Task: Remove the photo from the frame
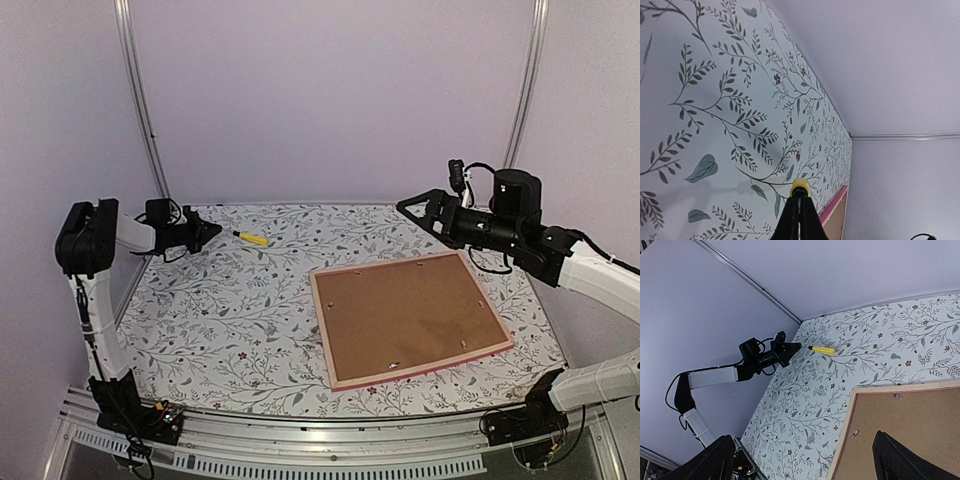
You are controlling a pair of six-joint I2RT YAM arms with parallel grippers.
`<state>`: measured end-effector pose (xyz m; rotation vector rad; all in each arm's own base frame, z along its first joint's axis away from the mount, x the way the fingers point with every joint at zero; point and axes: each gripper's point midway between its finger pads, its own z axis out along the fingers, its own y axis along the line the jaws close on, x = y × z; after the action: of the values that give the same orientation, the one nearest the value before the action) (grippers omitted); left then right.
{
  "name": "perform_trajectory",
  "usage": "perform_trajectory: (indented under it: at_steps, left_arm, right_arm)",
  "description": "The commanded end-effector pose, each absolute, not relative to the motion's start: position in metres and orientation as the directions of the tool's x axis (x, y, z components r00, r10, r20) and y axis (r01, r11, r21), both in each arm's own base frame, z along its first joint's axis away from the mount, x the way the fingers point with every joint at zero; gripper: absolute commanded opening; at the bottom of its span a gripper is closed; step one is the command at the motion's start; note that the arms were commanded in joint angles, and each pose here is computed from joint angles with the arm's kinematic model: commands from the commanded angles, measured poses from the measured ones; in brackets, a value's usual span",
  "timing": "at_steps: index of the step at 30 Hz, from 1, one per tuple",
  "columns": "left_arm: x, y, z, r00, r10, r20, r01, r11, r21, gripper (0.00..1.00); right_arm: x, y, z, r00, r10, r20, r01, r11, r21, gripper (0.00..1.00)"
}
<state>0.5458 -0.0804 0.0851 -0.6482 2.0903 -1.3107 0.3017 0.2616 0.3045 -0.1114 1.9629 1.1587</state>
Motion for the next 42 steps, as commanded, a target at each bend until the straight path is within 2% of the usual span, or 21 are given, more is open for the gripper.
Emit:
perform_trajectory:
  at_steps: [1,10,17,27,28,42]
  left_arm:
    - [0.537,-0.074,0.050,-0.762,-0.634,-0.133,-0.178,0.403,-0.898,0.00]
    - [0.535,-0.066,0.031,-0.783,-0.613,-0.105,-0.249,0.464,-0.850,0.01]
    - [0.529,-0.051,0.021,-0.771,-0.629,-0.097,-0.294,0.487,-0.823,0.10]
    - [0.531,-0.041,0.021,-0.766,-0.630,-0.131,-0.283,0.512,-0.811,0.32]
    - [0.526,-0.041,0.017,-0.767,-0.632,-0.109,-0.308,0.513,-0.801,0.35]
    - [0.522,-0.028,0.027,-0.749,-0.638,-0.177,-0.308,0.572,-0.760,0.49]
  right_arm:
    - [0.300,0.258,0.323,-0.615,0.328,-0.717,-0.480,0.567,0.670,0.99]
    - [0.300,0.259,0.322,-0.621,0.324,-0.714,-0.480,0.563,0.673,0.99]
    - [0.300,0.260,0.322,-0.625,0.322,-0.711,-0.481,0.558,0.676,0.99]
    - [0.300,0.260,0.316,-0.637,0.320,-0.701,-0.467,0.564,0.681,0.99]
    - [0.301,0.260,0.315,-0.638,0.321,-0.700,-0.465,0.564,0.682,0.99]
    - [0.304,0.259,0.305,-0.644,0.305,-0.702,-0.448,0.593,0.669,0.99]
